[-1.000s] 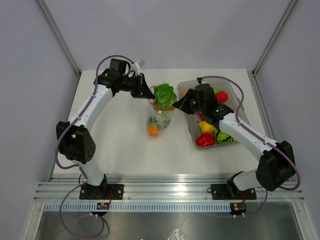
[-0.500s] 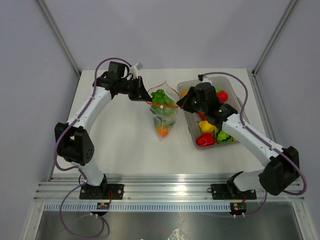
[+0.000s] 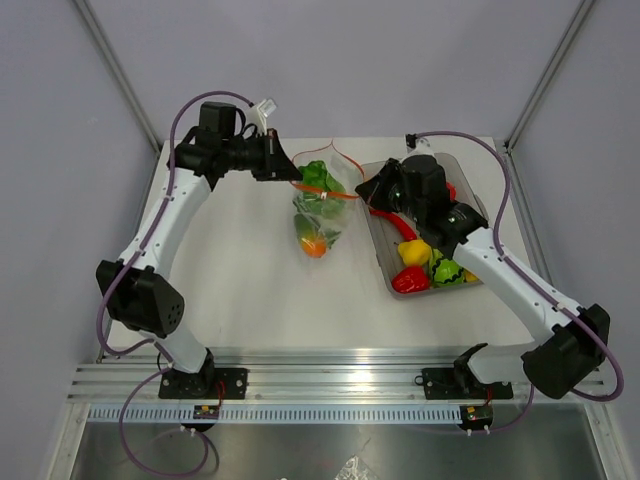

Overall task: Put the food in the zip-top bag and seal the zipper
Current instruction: Adjust the zipper food storage bag at the center of the board.

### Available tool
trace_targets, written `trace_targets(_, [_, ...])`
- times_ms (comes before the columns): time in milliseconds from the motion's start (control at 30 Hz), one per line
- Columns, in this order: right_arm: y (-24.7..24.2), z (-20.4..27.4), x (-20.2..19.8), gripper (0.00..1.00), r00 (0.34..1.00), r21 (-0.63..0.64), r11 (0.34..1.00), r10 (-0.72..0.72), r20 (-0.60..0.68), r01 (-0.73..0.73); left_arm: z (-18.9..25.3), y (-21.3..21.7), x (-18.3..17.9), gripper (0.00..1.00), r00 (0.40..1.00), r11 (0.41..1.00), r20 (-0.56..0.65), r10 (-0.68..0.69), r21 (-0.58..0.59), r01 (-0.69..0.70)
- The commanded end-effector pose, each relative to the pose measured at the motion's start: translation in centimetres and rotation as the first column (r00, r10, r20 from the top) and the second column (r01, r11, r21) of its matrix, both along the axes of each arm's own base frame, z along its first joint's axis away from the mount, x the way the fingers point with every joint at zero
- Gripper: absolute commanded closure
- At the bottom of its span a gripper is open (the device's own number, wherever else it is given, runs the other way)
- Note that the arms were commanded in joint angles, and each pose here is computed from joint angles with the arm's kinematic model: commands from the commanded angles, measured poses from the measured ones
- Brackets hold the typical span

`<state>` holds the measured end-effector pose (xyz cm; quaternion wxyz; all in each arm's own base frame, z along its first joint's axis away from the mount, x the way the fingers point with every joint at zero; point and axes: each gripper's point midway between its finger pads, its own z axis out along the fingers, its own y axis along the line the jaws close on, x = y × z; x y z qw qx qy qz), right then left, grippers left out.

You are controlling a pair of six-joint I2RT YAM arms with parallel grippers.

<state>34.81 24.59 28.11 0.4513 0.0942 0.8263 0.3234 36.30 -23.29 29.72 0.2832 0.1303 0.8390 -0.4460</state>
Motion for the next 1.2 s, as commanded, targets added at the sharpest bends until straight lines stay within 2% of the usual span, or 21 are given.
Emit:
trace_targets(0, [-0.1, 6.6, 0.4, 1.0, 0.986, 0.089, 0.996, -0.01, 0.167, -0.005, 4.4, 0.3, 0.1, 1.0, 0.989, 1.0, 0.148, -0.002, -0.03, 0.007])
trace_targets(67, [0.8, 2.2, 0.5, 1.0, 0.997, 0.082, 0.996, 0.017, 0.08, -0.024, 0.9, 0.4, 0.1, 1.0, 0.996, 1.0, 0.086, -0.004, 0.0, 0.004])
trace_targets(133, [2.2, -3.1, 1.3, 1.0, 0.999, 0.054, 0.998, 0.037, -0.021, -0.036, -5.8, 0.5, -0.2, 1.0, 0.999, 0.999, -0.053, -0.003, 0.033, 0.005])
trace_targets(200, [3.7, -8.4, 0.9, 1.0, 0.987, 0.016, 0.997, 0.08, -0.14, -0.079, -9.4, 0.3, -0.4, 1.0, 0.991, 0.999, -0.137, -0.009, 0.039, 0.014])
trace_targets(233, [4.0, -9.1, 0.8, 1.0, 0.983, 0.012, 0.996, 0.09, -0.159, -0.089, -10.8, 0.2, -0.5, 1.0, 0.983, 0.999, -0.182, -0.012, 0.04, 0.02])
trace_targets(300, [4.1, -6.6, 0.8, 1.0, 0.988, 0.04, 0.995, 0.099, -0.114, -0.095, -9.3, 0.1, -0.6, 1.0, 0.987, 0.999, -0.162, -0.017, 0.036, 0.023])
trace_targets(333, [4.2, -4.2, 1.0, 1.0, 0.993, 0.057, 0.994, 0.095, -0.063, -0.092, -5.6, 0.0, -0.2, 1.0, 0.998, 1.0, -0.067, -0.015, 0.016, 0.016])
trace_targets(400, [2.8, -0.2, 0.9, 1.0, 0.998, 0.042, 0.997, 0.058, 0.023, -0.059, -1.9, 0.4, 0.0, 1.0, 1.0, 1.0, 0.011, 0.004, 0.017, -0.004])
trace_targets(433, [2.3, 2.5, 1.1, 1.0, 0.997, 0.047, 0.998, 0.037, 0.075, -0.041, 1.8, 0.4, 0.4, 1.0, 0.994, 1.0, 0.107, 0.007, 0.006, -0.008])
trace_targets(533, [1.3, 5.4, 0.4, 1.0, 0.99, 0.053, 0.998, 0.019, 0.141, -0.027, 4.4, 0.8, -0.1, 1.0, 0.989, 1.0, 0.15, 0.012, 0.005, -0.013])
trace_targets(600, [0.9, 5.7, 0.2, 1.0, 0.988, 0.065, 0.998, 0.007, 0.152, -0.017, 3.9, 0.7, -0.1, 1.0, 0.99, 1.0, 0.139, 0.01, 0.007, -0.011])
trace_targets(767, [2.0, -1.8, 0.0, 1.0, 0.999, 0.041, 0.998, 0.037, -0.004, -0.037, -2.8, 0.5, 0.1, 1.0, 1.0, 1.0, 0.013, 0.001, 0.024, -0.001])
trace_targets(800, [2.4, -3.5, 0.3, 1.0, 0.999, 0.038, 0.998, 0.043, -0.033, -0.042, -5.5, 0.7, 0.4, 1.0, 0.999, 0.998, -0.05, 0.015, 0.058, -0.012])
trace_targets(867, [2.9, -6.0, 0.2, 1.0, 0.995, 0.034, 0.998, 0.053, -0.087, -0.05, -7.6, 0.6, 0.4, 1.0, 0.994, 0.997, -0.106, 0.008, 0.076, 0.001])
trace_targets(900, [2.9, -7.3, 0.3, 1.0, 0.991, 0.013, 0.999, 0.051, -0.121, -0.05, -7.5, 0.5, 0.5, 1.0, 0.994, 0.997, -0.11, 0.004, 0.075, 0.004])
trace_targets(1000, [3.5, -4.5, 0.1, 1.0, 0.992, 0.028, 0.996, 0.087, -0.088, -0.085, -5.7, 0.5, 0.6, 1.0, 0.997, 0.998, -0.082, 0.004, 0.07, 0.002])
trace_targets(1033, [3.4, -2.7, 0.3, 1.0, 0.996, 0.039, 0.996, 0.079, -0.047, -0.077, -2.6, 0.4, 0.7, 1.0, 1.0, 0.999, -0.011, 0.003, 0.051, -0.003])
trace_targets(1167, [1.8, 3.0, -0.1, 1.0, 0.996, 0.065, 0.997, 0.03, 0.081, -0.035, 3.6, 1.0, 0.1, 1.0, 0.99, 0.999, 0.136, 0.03, 0.024, -0.034])
